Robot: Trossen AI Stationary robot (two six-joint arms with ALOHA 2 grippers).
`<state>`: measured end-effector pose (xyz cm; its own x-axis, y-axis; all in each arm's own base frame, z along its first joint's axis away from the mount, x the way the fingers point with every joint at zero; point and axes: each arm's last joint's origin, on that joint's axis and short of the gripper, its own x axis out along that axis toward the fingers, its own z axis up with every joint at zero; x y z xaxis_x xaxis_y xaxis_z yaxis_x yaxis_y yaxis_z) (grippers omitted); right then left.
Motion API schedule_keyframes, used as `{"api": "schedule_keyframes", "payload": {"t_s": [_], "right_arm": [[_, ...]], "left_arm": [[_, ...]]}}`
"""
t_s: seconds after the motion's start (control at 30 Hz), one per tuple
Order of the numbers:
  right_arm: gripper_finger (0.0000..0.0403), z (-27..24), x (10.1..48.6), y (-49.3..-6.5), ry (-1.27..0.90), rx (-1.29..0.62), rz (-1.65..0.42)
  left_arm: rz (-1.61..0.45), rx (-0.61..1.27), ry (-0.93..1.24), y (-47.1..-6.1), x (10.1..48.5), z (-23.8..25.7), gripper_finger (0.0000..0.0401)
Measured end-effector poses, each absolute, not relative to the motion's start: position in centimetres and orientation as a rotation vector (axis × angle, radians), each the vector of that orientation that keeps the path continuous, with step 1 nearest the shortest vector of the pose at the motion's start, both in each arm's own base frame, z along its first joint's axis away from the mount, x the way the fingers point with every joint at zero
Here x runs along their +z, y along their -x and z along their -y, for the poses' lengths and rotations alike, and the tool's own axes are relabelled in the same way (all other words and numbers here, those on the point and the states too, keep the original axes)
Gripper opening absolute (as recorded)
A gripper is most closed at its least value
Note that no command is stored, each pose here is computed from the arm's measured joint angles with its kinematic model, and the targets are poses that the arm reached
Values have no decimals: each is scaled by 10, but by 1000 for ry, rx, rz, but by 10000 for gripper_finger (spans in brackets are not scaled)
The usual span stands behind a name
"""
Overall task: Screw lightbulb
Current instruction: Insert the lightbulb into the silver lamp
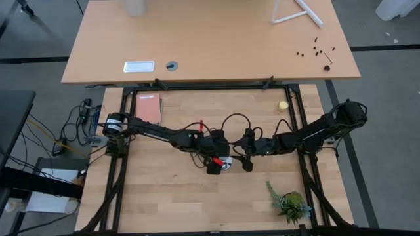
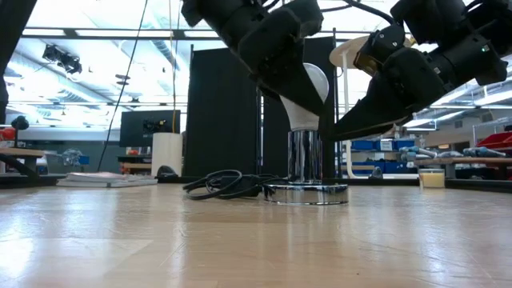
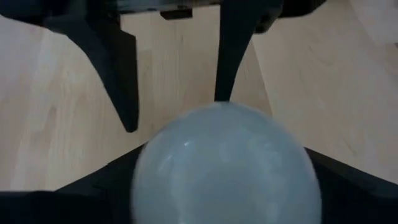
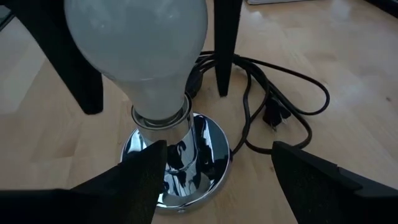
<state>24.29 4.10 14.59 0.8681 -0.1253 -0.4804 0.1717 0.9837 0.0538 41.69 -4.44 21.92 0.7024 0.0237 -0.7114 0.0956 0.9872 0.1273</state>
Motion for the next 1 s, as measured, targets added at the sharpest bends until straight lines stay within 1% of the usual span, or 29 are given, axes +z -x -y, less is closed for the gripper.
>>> {"api": "schedule_keyframes", "payload": {"t_s": [0.23, 0.4, 0.5, 0.77, 1.0], "right_arm": [[299, -41, 146, -243, -100, -152, -497], [299, -43, 143, -243, -144, -149, -508], [299, -49, 133, -243, -137, -132, -527], [299, -57, 113, -249, -140, -123, -490], [299, -57, 112, -247, -125, -128, -519]], "left_arm": [[-847, -57, -196, -417, 235, 47, 336], [-878, -74, -191, -416, 247, 48, 336], [-909, -77, -190, -414, 248, 47, 336], [-900, -84, -188, -415, 250, 53, 336], [-899, -27, -245, -414, 254, 59, 336]]}}
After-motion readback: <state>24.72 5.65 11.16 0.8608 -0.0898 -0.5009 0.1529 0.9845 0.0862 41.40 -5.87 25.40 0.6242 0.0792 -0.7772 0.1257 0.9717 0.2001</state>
